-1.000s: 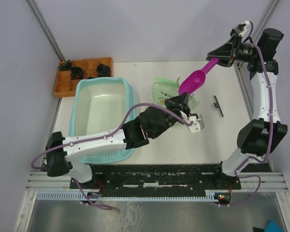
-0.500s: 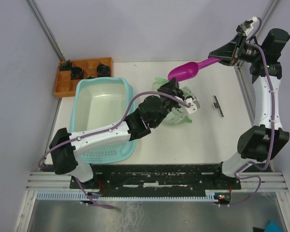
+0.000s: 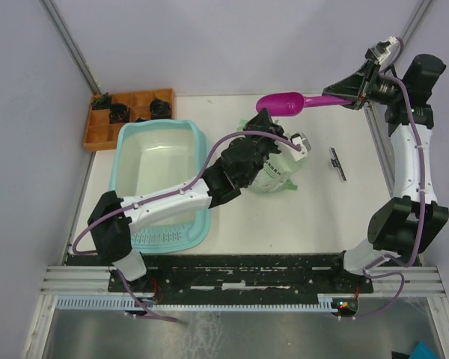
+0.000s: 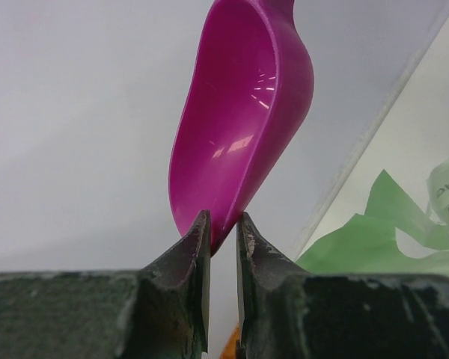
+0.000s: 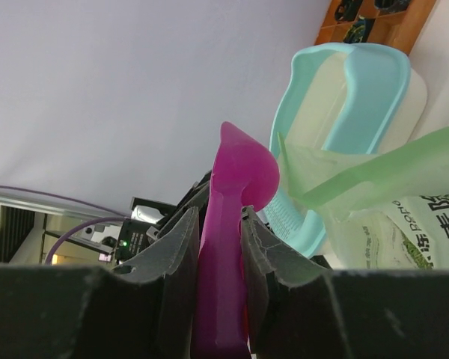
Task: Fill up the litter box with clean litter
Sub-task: Adjust the spatula.
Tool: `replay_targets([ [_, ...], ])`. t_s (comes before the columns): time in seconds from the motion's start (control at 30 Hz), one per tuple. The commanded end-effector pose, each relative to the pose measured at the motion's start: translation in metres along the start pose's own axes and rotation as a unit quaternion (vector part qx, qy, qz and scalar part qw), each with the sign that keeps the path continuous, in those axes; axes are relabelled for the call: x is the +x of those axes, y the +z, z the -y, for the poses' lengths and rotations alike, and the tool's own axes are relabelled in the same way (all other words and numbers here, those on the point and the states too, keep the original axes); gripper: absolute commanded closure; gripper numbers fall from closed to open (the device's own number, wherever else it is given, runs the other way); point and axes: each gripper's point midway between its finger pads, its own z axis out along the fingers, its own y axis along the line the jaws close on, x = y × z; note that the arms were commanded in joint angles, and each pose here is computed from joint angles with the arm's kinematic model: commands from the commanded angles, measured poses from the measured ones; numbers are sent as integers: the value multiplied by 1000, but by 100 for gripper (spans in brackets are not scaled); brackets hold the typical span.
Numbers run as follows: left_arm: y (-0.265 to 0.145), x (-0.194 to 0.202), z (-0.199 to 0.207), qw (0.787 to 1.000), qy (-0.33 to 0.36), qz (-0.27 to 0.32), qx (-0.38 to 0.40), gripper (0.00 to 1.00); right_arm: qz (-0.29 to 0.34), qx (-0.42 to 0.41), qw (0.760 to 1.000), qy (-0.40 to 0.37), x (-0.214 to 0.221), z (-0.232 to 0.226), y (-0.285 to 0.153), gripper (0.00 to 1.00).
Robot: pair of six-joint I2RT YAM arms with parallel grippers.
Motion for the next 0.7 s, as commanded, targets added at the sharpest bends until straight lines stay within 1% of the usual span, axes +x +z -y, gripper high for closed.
replay_targets([
  [0.0, -6, -58, -96, 982, -82, 106, -136, 81, -92, -47, 995, 6, 47, -34, -1, 98],
  [0.1, -8, -65, -105, 979, -91, 121, -139, 83, -92, -46, 995, 8, 47, -32, -1, 98],
  [0.17, -5, -68, -103, 979, -93, 122, -133, 85, -91, -46, 995, 9, 46, -31, -1, 98],
  [0.23, -6, -72, -101, 979, -94, 125, -131, 92, -92, -46, 995, 9, 46, -31, 0, 98],
  [0.33, -7, -72, -95, 981, -92, 122, -121, 95, -92, -46, 995, 10, 46, -30, 0, 97],
  [0.37, -8, -72, -94, 981, -92, 122, -120, 96, -92, -46, 995, 10, 46, -31, 0, 94],
  [0.43, -11, -73, -93, 981, -91, 122, -116, 97, -92, -46, 995, 7, 45, -31, 0, 82],
  [0.5, -15, -75, -92, 981, -91, 125, -114, 97, -91, -46, 995, 4, 44, -32, 0, 68],
  [0.53, -16, -75, -92, 981, -91, 125, -113, 97, -91, -47, 995, 3, 44, -32, 0, 63],
  [0.6, -17, -76, -93, 981, -92, 124, -114, 97, -91, -46, 995, 3, 43, -32, 0, 56],
  [0.67, -18, -75, -94, 982, -91, 123, -115, 97, -91, -46, 995, 6, 43, -31, 0, 52],
])
